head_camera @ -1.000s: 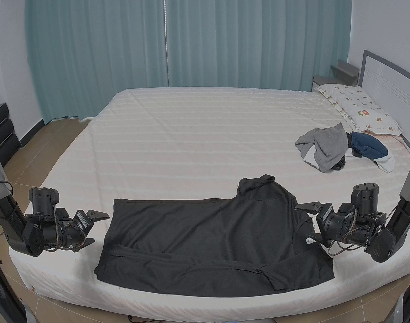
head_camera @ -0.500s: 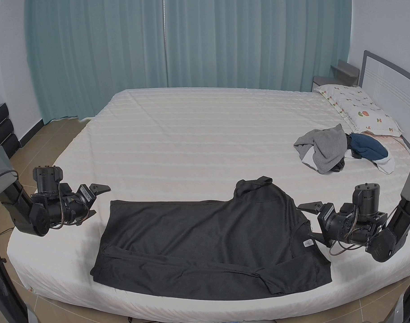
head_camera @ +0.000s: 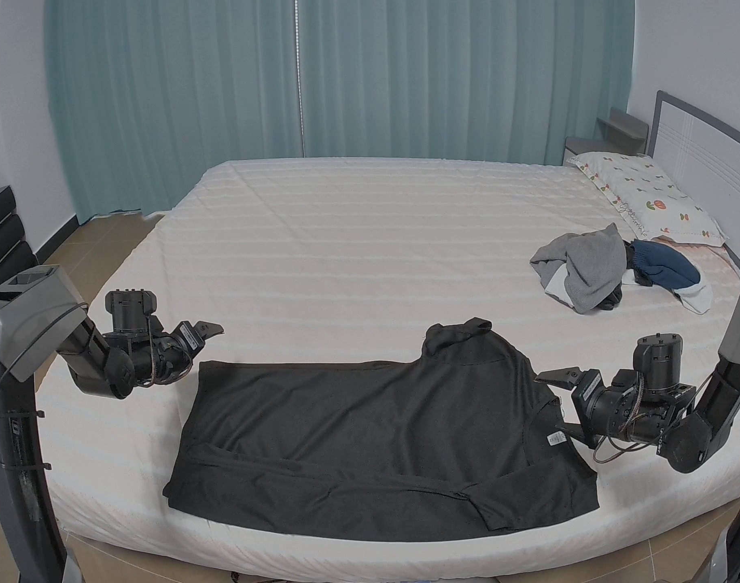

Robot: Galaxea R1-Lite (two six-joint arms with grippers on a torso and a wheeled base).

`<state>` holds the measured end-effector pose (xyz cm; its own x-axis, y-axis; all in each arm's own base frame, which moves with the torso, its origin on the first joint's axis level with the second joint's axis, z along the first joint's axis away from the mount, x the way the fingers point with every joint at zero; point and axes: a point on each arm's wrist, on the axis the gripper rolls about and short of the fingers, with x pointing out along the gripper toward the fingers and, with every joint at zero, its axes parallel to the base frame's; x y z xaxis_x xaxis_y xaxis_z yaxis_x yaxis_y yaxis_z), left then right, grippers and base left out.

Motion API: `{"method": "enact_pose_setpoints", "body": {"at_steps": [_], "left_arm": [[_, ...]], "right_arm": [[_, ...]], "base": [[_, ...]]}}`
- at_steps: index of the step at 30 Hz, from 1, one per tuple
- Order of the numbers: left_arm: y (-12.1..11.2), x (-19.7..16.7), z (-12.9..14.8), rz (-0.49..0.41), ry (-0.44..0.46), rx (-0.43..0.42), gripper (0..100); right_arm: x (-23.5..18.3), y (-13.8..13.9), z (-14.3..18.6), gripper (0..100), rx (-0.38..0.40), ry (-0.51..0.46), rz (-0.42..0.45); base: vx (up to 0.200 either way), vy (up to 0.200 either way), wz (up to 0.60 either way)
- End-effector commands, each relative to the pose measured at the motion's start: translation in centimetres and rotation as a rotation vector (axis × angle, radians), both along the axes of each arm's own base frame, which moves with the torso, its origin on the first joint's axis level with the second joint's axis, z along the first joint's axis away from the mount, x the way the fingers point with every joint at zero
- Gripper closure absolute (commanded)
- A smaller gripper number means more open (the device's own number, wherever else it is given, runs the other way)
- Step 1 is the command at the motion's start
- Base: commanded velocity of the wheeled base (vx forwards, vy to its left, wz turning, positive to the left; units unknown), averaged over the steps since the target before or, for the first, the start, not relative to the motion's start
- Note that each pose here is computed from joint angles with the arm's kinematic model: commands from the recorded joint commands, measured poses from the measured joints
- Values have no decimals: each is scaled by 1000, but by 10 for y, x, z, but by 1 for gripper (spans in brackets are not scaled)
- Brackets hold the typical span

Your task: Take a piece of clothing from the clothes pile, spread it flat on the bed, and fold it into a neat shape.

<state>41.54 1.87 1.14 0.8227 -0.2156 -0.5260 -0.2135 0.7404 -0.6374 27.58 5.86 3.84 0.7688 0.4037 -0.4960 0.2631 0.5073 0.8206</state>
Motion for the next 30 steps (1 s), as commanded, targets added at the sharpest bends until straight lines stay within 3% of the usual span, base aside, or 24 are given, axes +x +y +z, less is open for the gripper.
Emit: {"method": "enact_pose_setpoints", "body": {"at_steps": [1,6,17,18,30], "left_arm": [[0,2,-21,3,40,28,0],[0,1,-27,0,50,67,0],[-13,8,-21,-30,17,68,0],[-14,9,-21,-32,15,68,100],[1,15,-22,31,7,77,100]], "right_arm": [[2,1,-6,0,-5,13,2],[5,1,-10,0,-2,-12,0],[8,-2,-13,0,-4,-7,-10],[8,-2,-14,0,-4,-5,-10],[26,4,-16,0,-1,-58,1]], "base": [[0,0,0],[0,0,0],[0,0,0],[0,0,0],[0,0,0]]}}
